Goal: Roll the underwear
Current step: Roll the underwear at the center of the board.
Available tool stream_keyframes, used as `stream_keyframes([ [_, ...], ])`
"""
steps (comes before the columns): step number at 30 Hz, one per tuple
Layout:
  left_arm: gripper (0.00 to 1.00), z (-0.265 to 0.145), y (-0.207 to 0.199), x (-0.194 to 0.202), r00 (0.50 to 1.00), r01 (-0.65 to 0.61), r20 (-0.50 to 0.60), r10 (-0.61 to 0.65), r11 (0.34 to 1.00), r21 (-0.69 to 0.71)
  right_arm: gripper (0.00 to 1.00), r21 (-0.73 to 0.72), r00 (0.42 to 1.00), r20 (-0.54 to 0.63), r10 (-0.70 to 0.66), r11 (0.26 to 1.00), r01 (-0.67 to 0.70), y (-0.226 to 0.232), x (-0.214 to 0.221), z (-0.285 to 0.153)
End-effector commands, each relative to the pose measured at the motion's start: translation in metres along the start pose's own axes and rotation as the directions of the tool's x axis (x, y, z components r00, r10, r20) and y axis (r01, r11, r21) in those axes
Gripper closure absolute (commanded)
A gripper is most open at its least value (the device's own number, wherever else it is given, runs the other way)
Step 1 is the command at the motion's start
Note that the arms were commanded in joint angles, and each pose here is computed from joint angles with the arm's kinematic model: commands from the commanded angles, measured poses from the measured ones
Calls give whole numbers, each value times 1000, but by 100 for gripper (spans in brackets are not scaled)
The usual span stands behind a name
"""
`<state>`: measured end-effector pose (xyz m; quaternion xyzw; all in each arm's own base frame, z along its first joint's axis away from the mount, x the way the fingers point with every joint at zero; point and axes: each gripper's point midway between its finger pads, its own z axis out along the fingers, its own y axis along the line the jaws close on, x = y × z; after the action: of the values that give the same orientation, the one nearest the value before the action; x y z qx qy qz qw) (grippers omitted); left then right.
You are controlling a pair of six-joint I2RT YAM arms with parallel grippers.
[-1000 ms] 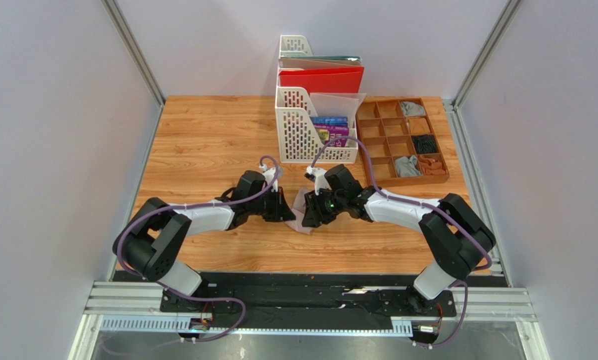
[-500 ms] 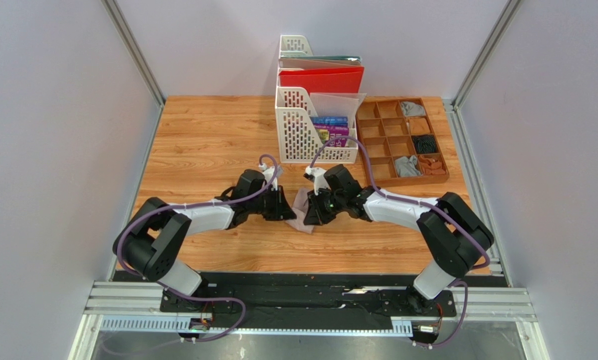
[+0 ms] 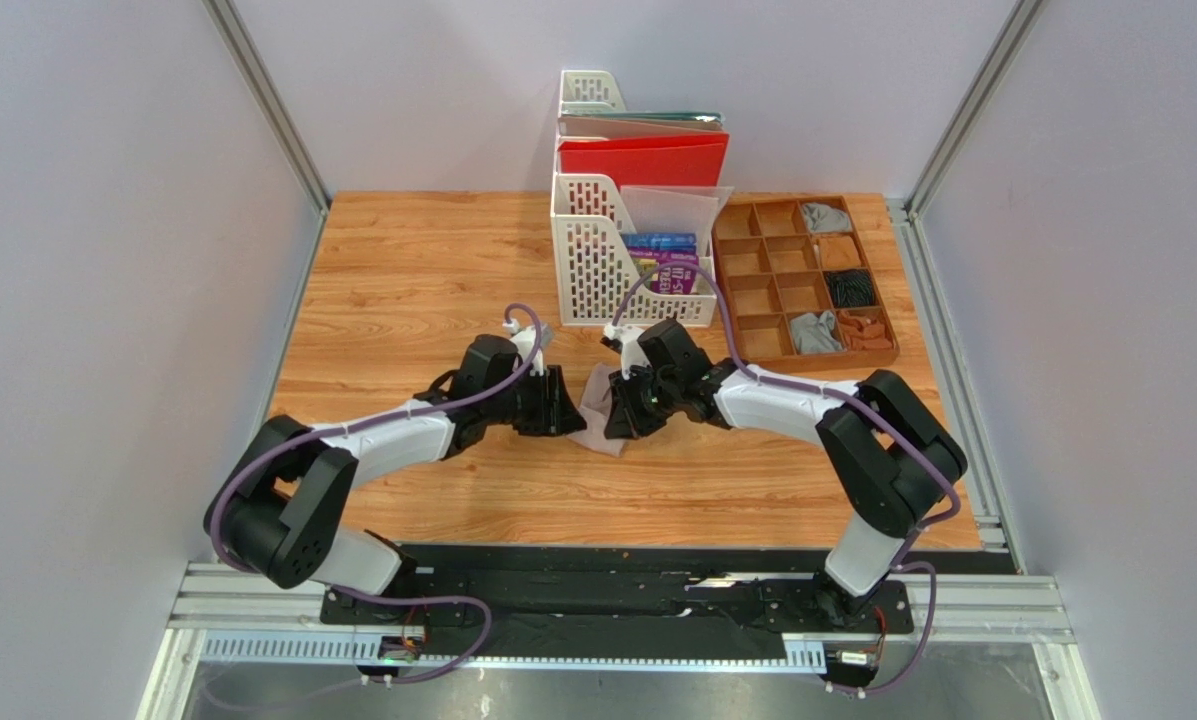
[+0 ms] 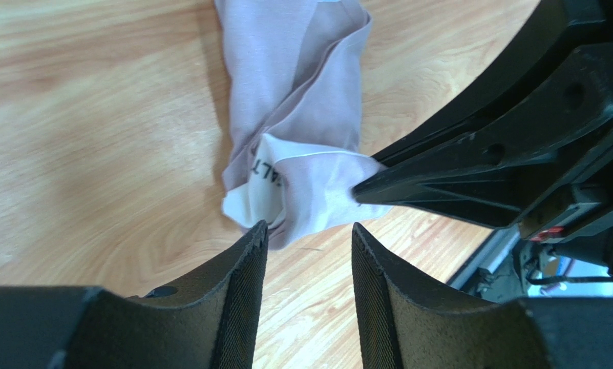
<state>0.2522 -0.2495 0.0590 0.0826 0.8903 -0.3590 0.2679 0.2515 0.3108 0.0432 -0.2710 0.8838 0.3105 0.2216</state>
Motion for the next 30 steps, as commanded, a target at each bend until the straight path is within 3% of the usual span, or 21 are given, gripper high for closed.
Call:
stream_keyframes([
  [1,50,-6,5,-17,997,-65,42,67,997,-40,100,11,999,38,-8,1000,8,-8,-23,-1],
  [13,47,3,1,-53,985,-139,104,140,990,-14,100,-47,999,4,34,998,-33,-19,-38,2],
  [30,46,39,15,-79,970,-221,106,220,975,3,100,-73,996,6,87,994,-86,-42,-61,2],
])
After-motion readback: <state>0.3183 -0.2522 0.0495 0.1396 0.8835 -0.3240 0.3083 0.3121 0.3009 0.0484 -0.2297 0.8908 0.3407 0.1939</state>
